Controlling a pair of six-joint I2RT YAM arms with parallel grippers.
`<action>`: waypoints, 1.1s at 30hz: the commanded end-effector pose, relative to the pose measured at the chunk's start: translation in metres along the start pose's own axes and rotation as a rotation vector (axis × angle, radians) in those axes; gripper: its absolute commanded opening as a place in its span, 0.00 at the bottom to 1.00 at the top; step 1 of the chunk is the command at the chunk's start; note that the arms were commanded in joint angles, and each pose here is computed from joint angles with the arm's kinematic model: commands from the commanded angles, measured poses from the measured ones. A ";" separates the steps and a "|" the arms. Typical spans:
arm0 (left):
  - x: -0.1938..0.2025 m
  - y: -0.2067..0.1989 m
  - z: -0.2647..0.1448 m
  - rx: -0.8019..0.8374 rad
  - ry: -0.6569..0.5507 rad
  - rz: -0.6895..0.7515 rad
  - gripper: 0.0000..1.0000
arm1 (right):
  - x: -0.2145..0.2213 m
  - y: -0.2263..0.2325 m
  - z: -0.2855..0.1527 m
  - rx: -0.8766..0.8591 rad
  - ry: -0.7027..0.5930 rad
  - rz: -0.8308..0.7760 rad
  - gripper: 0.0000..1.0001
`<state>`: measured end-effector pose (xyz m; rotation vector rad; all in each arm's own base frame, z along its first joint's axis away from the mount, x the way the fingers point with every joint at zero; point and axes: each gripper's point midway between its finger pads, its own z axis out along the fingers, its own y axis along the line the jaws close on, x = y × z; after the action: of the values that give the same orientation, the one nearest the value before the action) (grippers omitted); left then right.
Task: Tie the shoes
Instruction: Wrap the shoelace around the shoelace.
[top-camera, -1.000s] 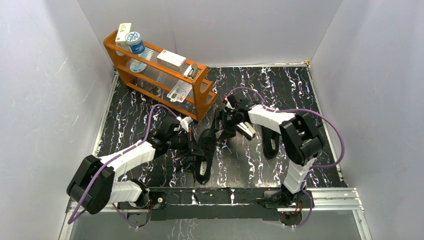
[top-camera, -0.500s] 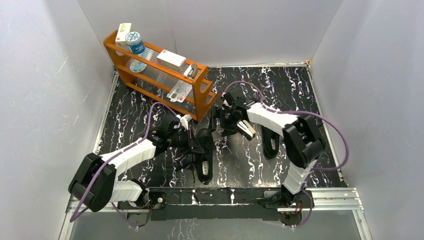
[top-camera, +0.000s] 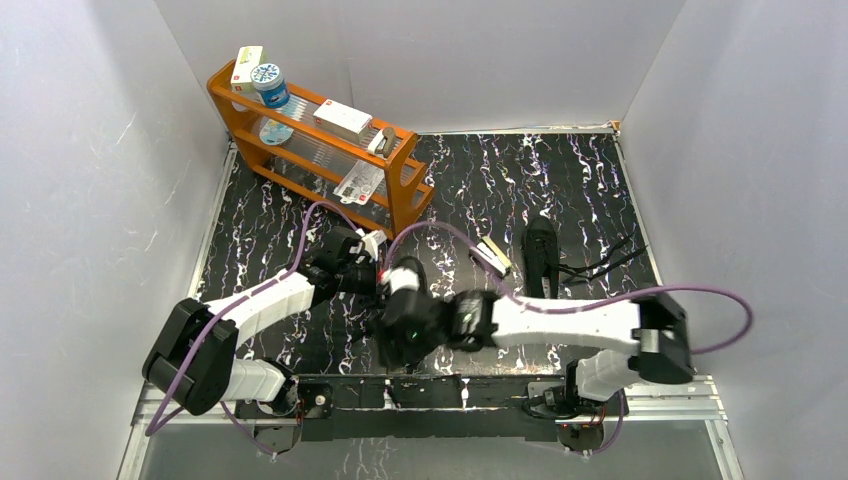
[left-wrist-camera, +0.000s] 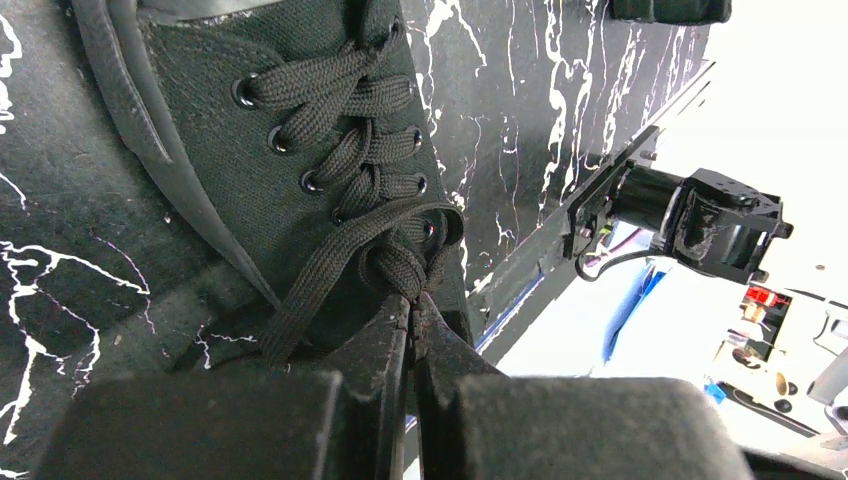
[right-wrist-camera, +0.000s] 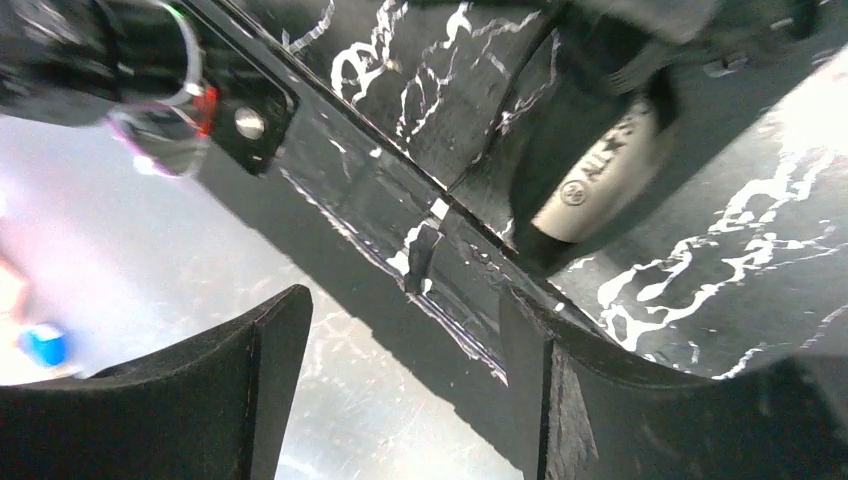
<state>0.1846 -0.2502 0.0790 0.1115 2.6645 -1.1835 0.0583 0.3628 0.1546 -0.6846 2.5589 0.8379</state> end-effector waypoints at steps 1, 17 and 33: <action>0.002 -0.009 -0.006 0.037 0.028 0.026 0.00 | 0.000 0.018 0.038 0.183 -0.161 -0.070 0.76; 0.007 -0.002 -0.006 0.001 0.060 0.012 0.00 | 0.008 -0.018 0.109 0.427 -0.179 -0.149 0.54; 0.012 -0.004 -0.012 0.010 0.051 0.010 0.00 | 0.017 -0.059 0.137 0.568 -0.141 -0.114 0.40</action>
<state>0.1825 -0.2378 0.0664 0.0892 2.7285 -1.0999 0.0867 0.4248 0.0321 -0.6508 2.3860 0.2415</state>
